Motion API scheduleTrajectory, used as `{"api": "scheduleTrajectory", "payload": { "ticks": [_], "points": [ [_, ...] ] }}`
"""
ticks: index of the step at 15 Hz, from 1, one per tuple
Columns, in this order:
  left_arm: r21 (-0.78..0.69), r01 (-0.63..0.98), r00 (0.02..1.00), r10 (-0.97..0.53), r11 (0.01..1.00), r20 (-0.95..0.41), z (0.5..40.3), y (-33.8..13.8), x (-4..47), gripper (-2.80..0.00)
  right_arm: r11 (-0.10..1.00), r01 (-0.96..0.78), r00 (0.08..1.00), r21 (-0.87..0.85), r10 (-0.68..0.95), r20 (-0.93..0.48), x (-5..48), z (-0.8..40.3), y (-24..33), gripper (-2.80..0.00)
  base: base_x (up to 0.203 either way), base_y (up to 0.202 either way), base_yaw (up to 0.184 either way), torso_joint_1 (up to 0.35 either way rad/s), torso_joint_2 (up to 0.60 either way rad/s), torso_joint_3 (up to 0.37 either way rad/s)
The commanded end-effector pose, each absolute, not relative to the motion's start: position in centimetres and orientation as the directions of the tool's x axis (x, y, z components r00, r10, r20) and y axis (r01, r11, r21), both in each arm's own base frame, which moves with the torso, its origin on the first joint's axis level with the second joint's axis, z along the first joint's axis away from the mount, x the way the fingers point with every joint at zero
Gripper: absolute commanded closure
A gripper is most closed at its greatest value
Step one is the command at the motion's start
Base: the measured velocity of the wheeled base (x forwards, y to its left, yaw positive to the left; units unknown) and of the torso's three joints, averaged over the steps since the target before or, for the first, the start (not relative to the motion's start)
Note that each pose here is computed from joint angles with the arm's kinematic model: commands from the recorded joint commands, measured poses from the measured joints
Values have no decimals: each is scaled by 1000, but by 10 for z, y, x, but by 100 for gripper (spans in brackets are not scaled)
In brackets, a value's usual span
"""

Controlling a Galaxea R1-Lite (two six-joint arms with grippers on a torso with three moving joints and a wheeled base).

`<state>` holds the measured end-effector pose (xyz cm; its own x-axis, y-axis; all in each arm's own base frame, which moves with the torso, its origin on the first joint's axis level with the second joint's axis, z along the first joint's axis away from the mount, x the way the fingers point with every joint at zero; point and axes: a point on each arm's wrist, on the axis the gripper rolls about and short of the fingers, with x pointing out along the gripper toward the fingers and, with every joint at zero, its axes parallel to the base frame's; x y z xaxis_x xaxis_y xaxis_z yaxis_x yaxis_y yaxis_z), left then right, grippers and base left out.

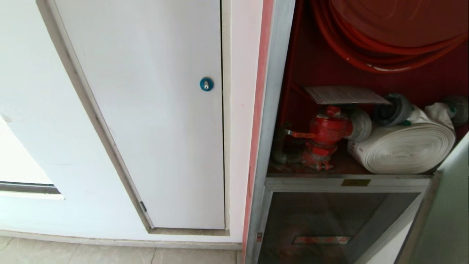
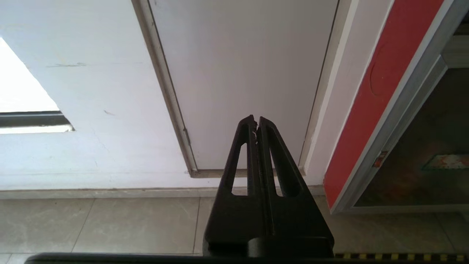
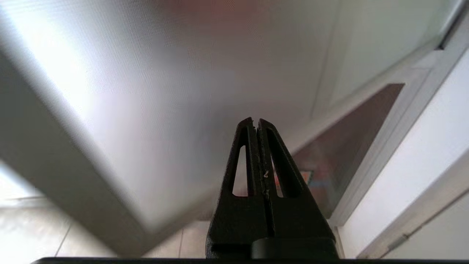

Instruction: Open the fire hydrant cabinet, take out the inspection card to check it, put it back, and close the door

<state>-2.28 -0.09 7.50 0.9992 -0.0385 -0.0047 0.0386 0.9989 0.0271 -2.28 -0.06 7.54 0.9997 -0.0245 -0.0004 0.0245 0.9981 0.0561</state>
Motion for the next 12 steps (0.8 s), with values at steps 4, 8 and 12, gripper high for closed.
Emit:
{"api": "scheduleTrajectory", "payload": {
  "ticks": [4, 8, 12],
  "points": [
    [27, 38, 999, -38, 999, -6, 75, -1, -23, 0, 998, 25, 1000, 57, -25, 0, -23, 75, -1, 0, -198, 0, 2, 0, 3, 4],
    [27, 38, 999, -38, 999, -6, 75, -1, -23, 0, 998, 25, 1000, 57, -25, -1, -23, 76, -1, 0, -197, 0, 0, 2, 3, 2],
    [27, 38, 999, -38, 999, -6, 75, -1, -23, 0, 998, 25, 1000, 57, -25, -1, -23, 76, -1, 0, -196, 0, 1, 2, 4, 2]
  ]
}}
